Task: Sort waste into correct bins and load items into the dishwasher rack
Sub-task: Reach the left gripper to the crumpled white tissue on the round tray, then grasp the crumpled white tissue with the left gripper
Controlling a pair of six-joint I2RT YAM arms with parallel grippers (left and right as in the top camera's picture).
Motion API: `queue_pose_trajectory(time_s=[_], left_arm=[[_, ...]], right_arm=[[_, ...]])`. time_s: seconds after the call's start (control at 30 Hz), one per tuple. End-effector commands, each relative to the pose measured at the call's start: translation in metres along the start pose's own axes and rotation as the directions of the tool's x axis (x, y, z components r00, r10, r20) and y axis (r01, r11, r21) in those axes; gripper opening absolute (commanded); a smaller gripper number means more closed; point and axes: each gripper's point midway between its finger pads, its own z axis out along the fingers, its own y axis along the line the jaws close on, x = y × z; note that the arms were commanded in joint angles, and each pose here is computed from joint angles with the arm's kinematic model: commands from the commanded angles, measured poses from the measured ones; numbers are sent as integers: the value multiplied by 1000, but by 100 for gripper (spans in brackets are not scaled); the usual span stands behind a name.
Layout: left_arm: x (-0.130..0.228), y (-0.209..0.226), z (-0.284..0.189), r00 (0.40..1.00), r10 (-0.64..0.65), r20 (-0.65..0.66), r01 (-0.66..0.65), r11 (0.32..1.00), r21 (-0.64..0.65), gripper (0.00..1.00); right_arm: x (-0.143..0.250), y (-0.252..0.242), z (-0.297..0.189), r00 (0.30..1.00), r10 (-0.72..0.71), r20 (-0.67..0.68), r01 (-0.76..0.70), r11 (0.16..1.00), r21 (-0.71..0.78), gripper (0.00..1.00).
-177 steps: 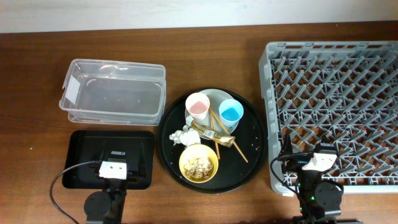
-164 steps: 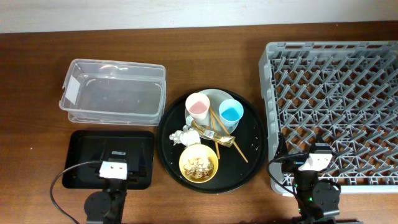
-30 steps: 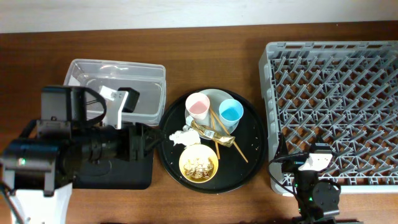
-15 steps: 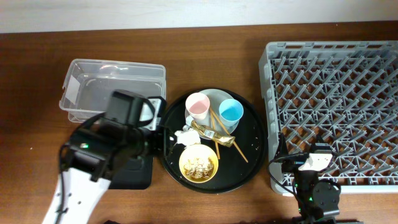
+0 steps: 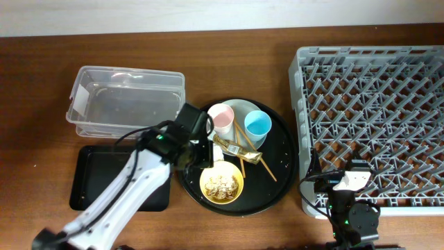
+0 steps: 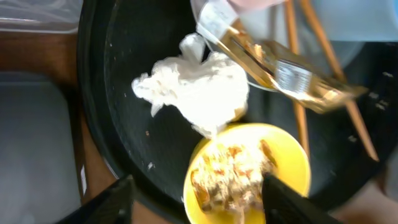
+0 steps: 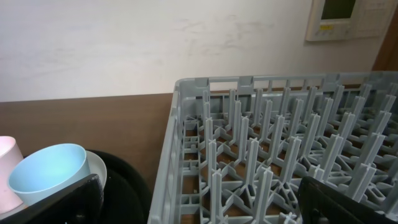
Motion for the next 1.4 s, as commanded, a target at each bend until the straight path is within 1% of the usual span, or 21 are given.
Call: queue_pose_trajectory(time_s=[0.0, 0.13, 0.23, 0.33, 0.67, 0.93, 1.1, 1.37], left_arm=[[0, 8, 28, 1000, 1, -31, -4, 997, -72, 71], [-5, 6, 53, 995, 83, -50, -87, 993, -75, 74], [-9, 5, 66, 987, 152, -53, -155, 985, -71, 75], [-11, 4, 74, 983, 176, -55, -180, 981, -70, 75], [-14, 3, 80, 978, 204, -52, -208, 976, -70, 75], [-23, -2, 81, 940, 342, -19, -342, 938, -56, 76], [-24, 4, 83, 936, 351, -15, -351, 932, -85, 76], [-12, 10, 100, 936, 353, -3, -352, 933, -79, 76]], right_arm=[[3, -1, 0, 1000, 3, -7, -3, 1000, 7, 98], [3, -1, 0, 1000, 3, -7, -3, 1000, 7, 98], [3, -1, 0, 1000, 3, -7, -3, 1000, 7, 98], [3, -1, 0, 1000, 3, -7, -3, 1000, 7, 98], [3, -1, 0, 1000, 3, -7, -3, 1000, 7, 98], [3, -1, 0, 1000, 3, -7, -3, 1000, 7, 98], [3, -1, 0, 1000, 3, -7, -3, 1000, 7, 98], [3, -1, 0, 1000, 3, -7, -3, 1000, 7, 98]])
